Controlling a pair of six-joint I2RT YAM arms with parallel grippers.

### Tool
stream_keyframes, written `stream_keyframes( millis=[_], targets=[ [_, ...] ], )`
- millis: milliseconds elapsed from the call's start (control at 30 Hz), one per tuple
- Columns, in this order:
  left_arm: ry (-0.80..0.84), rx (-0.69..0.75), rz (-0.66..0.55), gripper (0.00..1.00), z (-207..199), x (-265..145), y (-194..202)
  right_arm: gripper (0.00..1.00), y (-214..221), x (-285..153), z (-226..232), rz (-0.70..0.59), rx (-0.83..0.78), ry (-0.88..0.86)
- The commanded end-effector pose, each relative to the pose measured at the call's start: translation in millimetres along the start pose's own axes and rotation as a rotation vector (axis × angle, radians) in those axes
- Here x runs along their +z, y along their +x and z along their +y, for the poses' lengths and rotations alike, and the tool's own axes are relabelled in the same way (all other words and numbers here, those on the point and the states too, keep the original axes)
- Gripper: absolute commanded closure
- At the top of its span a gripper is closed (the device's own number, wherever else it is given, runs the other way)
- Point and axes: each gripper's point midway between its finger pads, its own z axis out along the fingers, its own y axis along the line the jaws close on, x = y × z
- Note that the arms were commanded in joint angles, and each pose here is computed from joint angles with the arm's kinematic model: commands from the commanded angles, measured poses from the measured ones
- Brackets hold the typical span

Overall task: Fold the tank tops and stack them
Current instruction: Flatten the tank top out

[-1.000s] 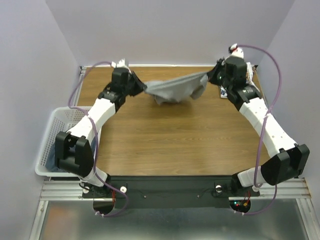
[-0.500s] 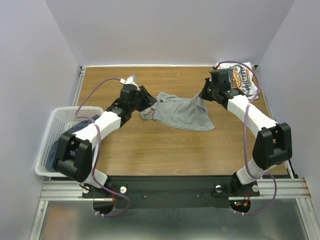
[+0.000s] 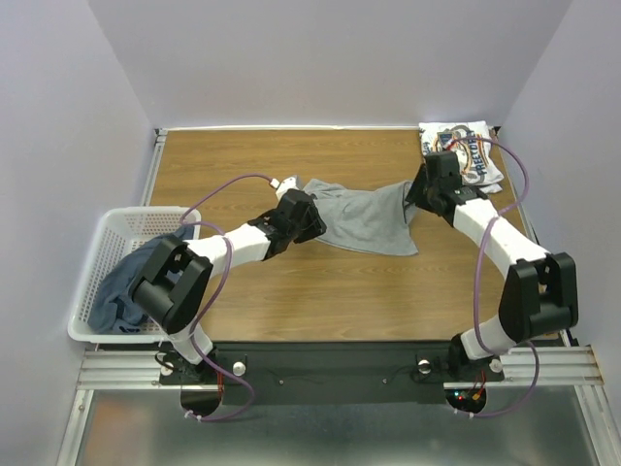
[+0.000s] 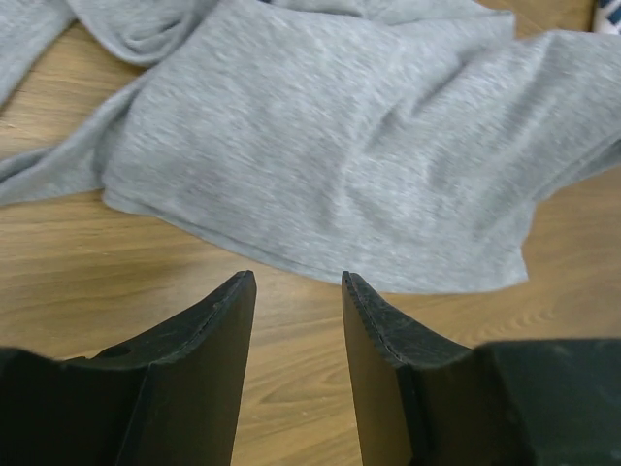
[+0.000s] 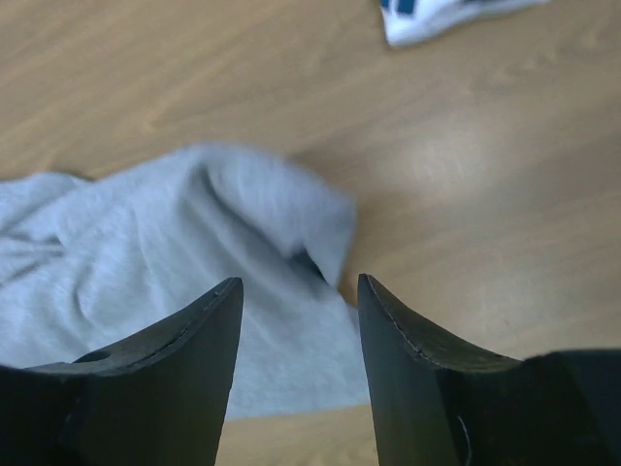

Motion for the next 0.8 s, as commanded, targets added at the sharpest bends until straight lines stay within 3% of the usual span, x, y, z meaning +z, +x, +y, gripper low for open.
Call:
stream_keyframes(
  millis=[0,233,400,767],
  targets=[
    [-0.019,0.017,-0.078,0.48,-7.2,3.5,-22.5,0.43,11.0,-23.3,-18.4,-0.03,0.071,0.028],
    [-0.057,0.029,-0.077,0.49,3.1,15.3,-18.5,0.43,68.1,-36.7,-53.6,0.047,0.079,0.068],
    [-0.034,0.029,-0.088,0.49,-0.9,12.6,-20.7,0.46,109.1,-21.5,-57.0,0.172,0.068,0.066],
    [-0.008,0.029,-0.11,0.49,2.3,-4.6,-26.0,0.51,128.0,7.2,-52.8,0.218,0.074,0.072]
  ],
)
